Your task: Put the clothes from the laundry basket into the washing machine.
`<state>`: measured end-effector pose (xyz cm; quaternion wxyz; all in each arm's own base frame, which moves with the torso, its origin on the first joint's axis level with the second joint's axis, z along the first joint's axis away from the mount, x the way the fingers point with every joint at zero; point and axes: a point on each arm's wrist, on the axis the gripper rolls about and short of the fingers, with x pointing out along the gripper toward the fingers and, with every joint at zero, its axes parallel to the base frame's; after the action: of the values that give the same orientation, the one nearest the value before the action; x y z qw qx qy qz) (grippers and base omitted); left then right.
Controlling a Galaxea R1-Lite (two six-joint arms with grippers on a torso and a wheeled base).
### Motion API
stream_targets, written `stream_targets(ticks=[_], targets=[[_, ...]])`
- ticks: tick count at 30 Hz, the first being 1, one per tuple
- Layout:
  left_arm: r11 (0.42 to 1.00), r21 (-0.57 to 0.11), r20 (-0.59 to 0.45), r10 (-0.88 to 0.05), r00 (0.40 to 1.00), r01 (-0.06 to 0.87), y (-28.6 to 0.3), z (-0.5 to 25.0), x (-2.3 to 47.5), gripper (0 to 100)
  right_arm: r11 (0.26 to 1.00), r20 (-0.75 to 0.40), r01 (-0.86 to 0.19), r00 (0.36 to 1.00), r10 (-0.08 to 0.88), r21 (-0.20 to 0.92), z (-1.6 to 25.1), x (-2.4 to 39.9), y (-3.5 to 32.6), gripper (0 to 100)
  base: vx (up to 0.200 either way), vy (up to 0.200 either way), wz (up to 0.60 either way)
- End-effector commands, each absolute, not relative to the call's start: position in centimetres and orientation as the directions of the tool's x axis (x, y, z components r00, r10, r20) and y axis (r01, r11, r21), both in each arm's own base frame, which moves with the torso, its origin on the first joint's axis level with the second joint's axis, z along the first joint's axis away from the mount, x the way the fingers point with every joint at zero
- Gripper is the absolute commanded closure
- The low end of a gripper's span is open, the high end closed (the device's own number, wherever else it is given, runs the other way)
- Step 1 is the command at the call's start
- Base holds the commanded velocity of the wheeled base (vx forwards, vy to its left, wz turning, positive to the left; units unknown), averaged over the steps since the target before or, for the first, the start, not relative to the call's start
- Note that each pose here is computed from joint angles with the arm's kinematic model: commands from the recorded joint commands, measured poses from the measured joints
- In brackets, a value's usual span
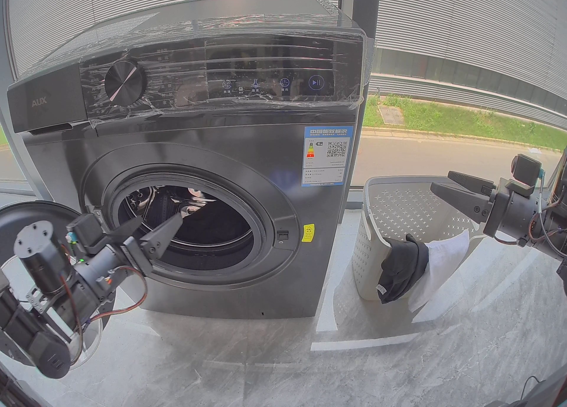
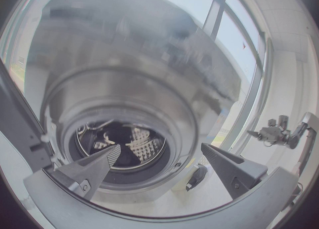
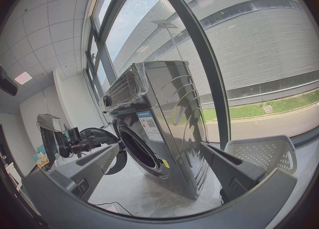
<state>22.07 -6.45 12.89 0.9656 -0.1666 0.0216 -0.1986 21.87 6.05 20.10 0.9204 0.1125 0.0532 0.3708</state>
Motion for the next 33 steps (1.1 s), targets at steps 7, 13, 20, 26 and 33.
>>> stream_targets(ticks=[7,13,20,26,33], targets=[[0.942,-0.100,0.330,-0.273,0.904,0.321,-0.3,18.1,10.8,0,0.689,0.051,-0.693,0.712,0.700,0.212,21.0,17.5,5.2,0,0.000,0.000,0.00],[0.946,0.004,0.338,-0.307,0.890,0.324,-0.4,17.9,6.1,0,0.677,0.079,-0.713,0.697,0.713,0.185,21.4,16.2,4.9,0,0.000,0.000,0.00],[0.947,-0.033,0.219,-0.305,0.927,0.320,-0.9,12.5,-1.4,0,0.666,0.122,-0.729,0.684,0.719,0.157,22.2,14.9,4.6,0,0.000,0.000,0.00],[0.985,-0.048,0.079,-0.159,0.984,0.163,-0.6,9.5,-1.6,0,0.666,0.132,-0.731,0.683,0.719,0.150,22.4,14.6,4.6,0,0.000,0.000,0.00],[0.998,-0.057,-0.032,-0.025,0.999,0.023,-0.3,8.4,-1.5,0,0.670,0.140,-0.728,0.686,0.714,0.145,22.6,14.5,4.4,0,0.000,0.000,0.00]])
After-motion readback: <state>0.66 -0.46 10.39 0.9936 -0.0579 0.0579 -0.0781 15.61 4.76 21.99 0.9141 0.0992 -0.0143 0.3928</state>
